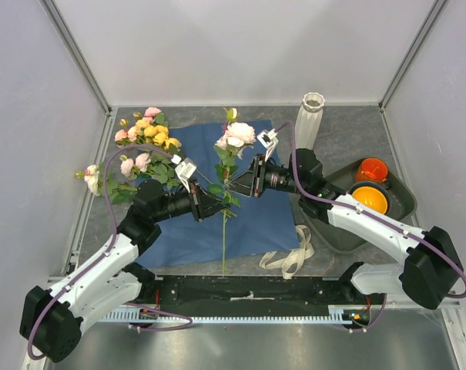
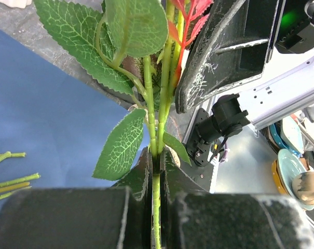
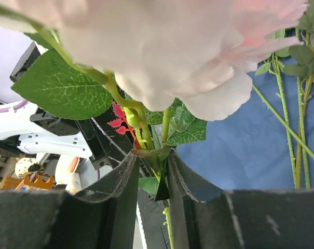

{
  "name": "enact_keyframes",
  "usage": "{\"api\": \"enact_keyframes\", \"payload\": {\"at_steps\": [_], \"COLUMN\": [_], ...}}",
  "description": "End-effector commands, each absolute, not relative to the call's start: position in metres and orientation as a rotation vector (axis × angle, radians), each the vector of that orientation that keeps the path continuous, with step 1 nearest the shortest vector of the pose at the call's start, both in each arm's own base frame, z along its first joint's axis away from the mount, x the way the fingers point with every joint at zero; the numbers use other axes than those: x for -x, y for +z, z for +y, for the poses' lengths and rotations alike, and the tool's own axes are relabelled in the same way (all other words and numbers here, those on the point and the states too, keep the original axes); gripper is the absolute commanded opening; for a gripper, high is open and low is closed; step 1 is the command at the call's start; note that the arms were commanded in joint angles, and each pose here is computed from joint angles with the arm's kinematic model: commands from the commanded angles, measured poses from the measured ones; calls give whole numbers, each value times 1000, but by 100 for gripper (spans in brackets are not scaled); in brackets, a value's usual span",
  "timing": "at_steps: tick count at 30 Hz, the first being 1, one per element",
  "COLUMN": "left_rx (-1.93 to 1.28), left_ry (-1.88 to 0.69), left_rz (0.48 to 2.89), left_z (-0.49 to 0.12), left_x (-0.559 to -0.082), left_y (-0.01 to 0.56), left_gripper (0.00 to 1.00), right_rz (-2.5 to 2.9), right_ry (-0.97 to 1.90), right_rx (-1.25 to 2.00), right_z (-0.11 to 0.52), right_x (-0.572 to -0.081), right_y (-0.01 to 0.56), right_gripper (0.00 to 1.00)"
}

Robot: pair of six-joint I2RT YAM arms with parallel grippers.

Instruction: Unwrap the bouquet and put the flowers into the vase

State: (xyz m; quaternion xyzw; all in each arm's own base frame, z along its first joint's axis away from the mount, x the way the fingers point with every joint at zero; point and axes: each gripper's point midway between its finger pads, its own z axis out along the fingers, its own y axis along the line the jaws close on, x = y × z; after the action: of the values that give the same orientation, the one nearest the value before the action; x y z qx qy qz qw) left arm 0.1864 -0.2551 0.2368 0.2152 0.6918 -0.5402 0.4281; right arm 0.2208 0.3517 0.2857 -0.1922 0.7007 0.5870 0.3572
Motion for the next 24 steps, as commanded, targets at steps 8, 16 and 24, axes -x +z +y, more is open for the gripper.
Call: {"api": "enact_keyframes", "payload": {"at_steps": [8, 16, 24], "left_rx": [-590, -498, -394], "left_ry": [-1330, -1233, -938], "left_rz": [1671, 1722, 1752], "left_z": [-260, -247, -202], "left_x": [-188, -196, -202], "left_y": [258, 278, 305], "left_gripper": [2, 52, 78], "right_rz": [1828, 1847, 1787], "right_ry": [1516, 1313, 1029], "right_rx": [441, 411, 375], "right_z": [355, 343, 304], "right_x": [-227, -252, -284], "right_y": [273, 279, 316], "right_gripper": [5, 0, 0]}}
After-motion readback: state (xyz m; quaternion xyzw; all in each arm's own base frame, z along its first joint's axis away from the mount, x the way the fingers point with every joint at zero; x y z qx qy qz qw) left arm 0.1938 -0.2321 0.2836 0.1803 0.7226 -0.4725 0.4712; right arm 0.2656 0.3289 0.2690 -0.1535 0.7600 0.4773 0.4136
